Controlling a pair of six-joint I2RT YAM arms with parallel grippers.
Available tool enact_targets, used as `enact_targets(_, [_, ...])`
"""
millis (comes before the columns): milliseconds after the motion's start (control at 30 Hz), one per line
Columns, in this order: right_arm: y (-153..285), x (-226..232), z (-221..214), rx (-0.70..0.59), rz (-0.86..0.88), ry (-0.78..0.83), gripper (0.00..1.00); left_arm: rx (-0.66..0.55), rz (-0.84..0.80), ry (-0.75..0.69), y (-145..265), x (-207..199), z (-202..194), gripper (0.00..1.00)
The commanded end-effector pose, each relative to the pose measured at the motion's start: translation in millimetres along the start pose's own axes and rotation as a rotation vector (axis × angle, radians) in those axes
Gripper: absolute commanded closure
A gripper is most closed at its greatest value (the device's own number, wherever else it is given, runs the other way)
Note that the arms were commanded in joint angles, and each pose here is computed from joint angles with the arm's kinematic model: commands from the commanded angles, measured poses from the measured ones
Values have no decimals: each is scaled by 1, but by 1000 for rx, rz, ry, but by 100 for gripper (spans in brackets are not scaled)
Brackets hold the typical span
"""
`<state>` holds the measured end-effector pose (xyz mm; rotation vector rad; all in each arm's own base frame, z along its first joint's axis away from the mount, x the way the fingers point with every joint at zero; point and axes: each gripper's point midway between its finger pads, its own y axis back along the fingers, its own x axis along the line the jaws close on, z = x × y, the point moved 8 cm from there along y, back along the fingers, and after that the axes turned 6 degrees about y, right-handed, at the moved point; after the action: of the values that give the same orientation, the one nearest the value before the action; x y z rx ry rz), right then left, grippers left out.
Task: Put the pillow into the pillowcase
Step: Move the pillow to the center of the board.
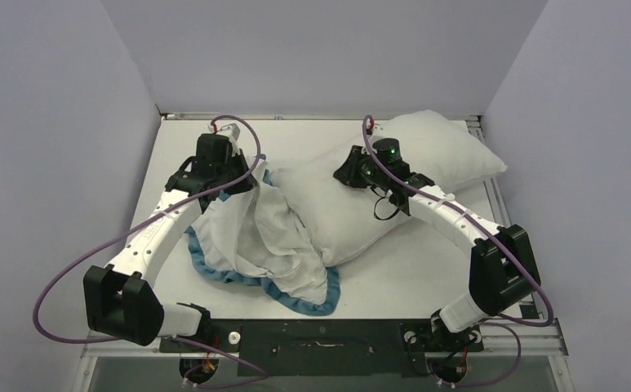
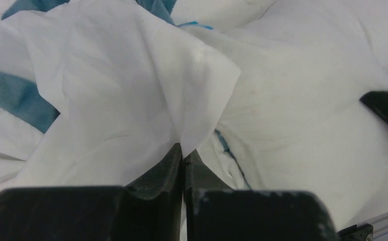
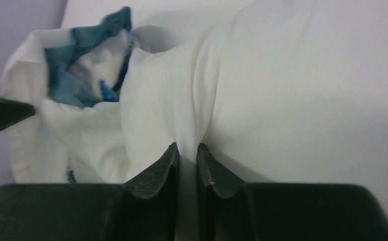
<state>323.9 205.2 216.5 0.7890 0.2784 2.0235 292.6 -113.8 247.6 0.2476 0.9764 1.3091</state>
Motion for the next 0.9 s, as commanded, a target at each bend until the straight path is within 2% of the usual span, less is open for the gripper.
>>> enact_targets(0, [11, 54, 34, -111, 225, -5, 58, -38, -37, 16, -8, -10, 5, 100])
enact_targets(67, [10, 41, 42, -106, 112, 46, 24, -25, -32, 20, -11, -11, 1, 100])
enact_targets(133, [10, 19, 54, -115, -12, 81, 3, -12, -26, 24, -15, -11, -3, 100])
enact_targets(167, [10, 4, 59, -105, -84, 91, 0, -4, -25, 29, -17, -11, -6, 100])
enact_targets(233, [8, -32, 68, -81, -222, 89, 6, 12, -27, 32, -21, -13, -12, 100])
enact_targets(367, [4, -99, 71, -29, -530, 105, 10, 23, -35, 29, -26, -19, -18, 100])
enact_targets(467, [-4, -123, 55, 50, -663, 116, 9, 39, -41, 26, -32, -24, -24, 100])
enact_targets(533, [-11, -131, 39, 109, -658, 106, 4, 52, -45, 31, -37, -27, -28, 100])
enact_targets(567, [-14, -134, 30, 132, -637, 99, 9, 58, -47, 37, -40, -29, -30, 100])
enact_targets(600, [-15, -136, 21, 155, -601, 80, 29, 63, -53, 44, -43, -31, -32, 100])
enact_targets(667, [-12, -138, 3, 188, -510, 20, 77, 68, -73, 58, -49, -36, -34, 100])
enact_targets(700, [-5, -137, -3, 207, -448, -13, 94, 68, -90, 65, -52, -40, -34, 100])
enact_targets(867, [52, -114, -18, 162, -384, -86, 95, 76, -179, 125, -73, -59, -32, 100])
